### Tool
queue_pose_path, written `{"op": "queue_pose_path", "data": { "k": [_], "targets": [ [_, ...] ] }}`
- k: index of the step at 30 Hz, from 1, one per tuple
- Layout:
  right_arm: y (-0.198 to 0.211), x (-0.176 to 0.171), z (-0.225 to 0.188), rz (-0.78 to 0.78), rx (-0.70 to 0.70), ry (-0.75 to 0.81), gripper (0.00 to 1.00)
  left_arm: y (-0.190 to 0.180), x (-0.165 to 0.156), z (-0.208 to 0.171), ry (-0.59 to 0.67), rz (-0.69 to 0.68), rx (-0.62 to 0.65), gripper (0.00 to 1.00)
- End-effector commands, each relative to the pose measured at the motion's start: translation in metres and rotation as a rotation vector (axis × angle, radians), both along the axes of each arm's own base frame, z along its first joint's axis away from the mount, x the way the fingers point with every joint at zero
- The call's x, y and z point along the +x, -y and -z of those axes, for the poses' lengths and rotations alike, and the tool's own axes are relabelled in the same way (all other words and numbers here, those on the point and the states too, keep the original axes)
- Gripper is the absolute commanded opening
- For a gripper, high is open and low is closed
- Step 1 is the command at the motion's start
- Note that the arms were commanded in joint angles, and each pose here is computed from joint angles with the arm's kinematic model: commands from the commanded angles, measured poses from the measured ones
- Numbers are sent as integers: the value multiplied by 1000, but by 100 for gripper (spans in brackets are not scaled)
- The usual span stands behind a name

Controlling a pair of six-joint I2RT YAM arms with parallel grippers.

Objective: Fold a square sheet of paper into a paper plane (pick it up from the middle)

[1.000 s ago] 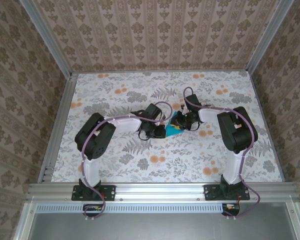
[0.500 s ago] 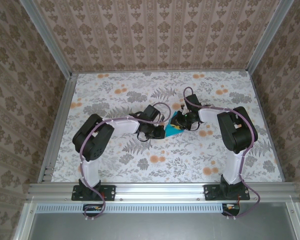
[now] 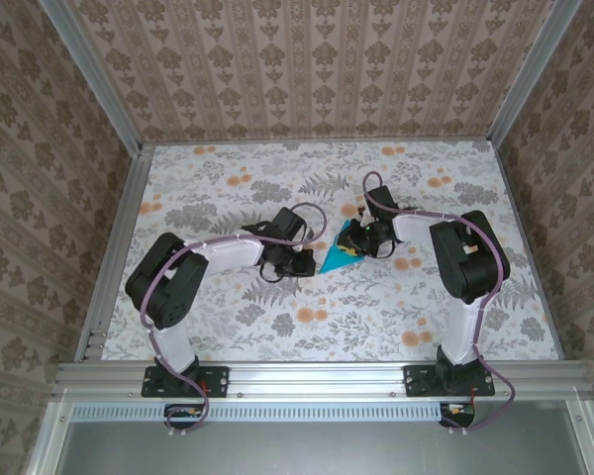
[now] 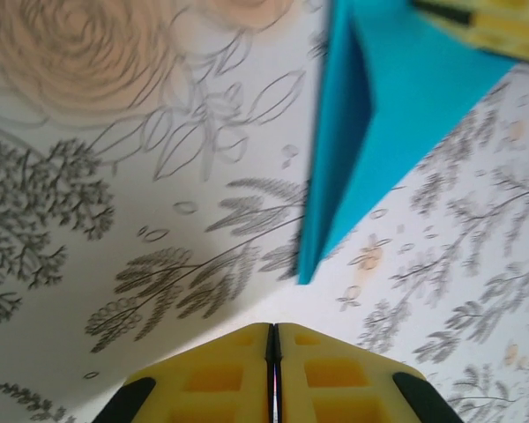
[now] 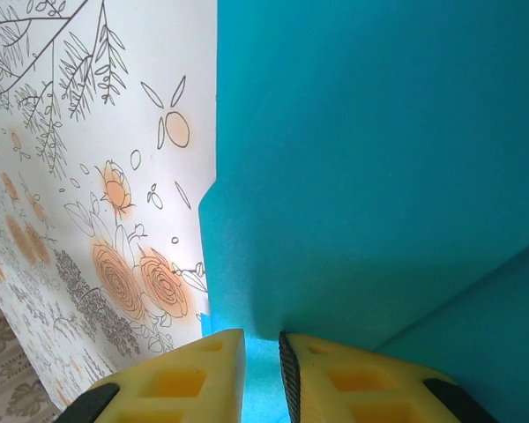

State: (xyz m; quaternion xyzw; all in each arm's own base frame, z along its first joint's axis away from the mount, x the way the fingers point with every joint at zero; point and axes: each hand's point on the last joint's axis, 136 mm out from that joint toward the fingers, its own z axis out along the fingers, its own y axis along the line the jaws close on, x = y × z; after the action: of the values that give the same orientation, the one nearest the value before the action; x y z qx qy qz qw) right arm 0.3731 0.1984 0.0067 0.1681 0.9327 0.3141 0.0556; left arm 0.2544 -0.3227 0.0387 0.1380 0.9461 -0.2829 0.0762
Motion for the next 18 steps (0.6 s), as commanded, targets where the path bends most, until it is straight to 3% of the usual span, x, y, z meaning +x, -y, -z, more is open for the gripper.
{"op": "queue_pose_path", "data": {
  "k": [1,7,18],
  "targets": [
    [59,-48,87,80,-316,-220,24,22,12,-23,56,-17,-109,11],
    [56,-47,86,85,-299,-216,24,42,15,-13,58,7,-103,10],
    [48,-38,73,76,-245,-174,24,24,27,20,51,-14,7,5]
  ]
}}
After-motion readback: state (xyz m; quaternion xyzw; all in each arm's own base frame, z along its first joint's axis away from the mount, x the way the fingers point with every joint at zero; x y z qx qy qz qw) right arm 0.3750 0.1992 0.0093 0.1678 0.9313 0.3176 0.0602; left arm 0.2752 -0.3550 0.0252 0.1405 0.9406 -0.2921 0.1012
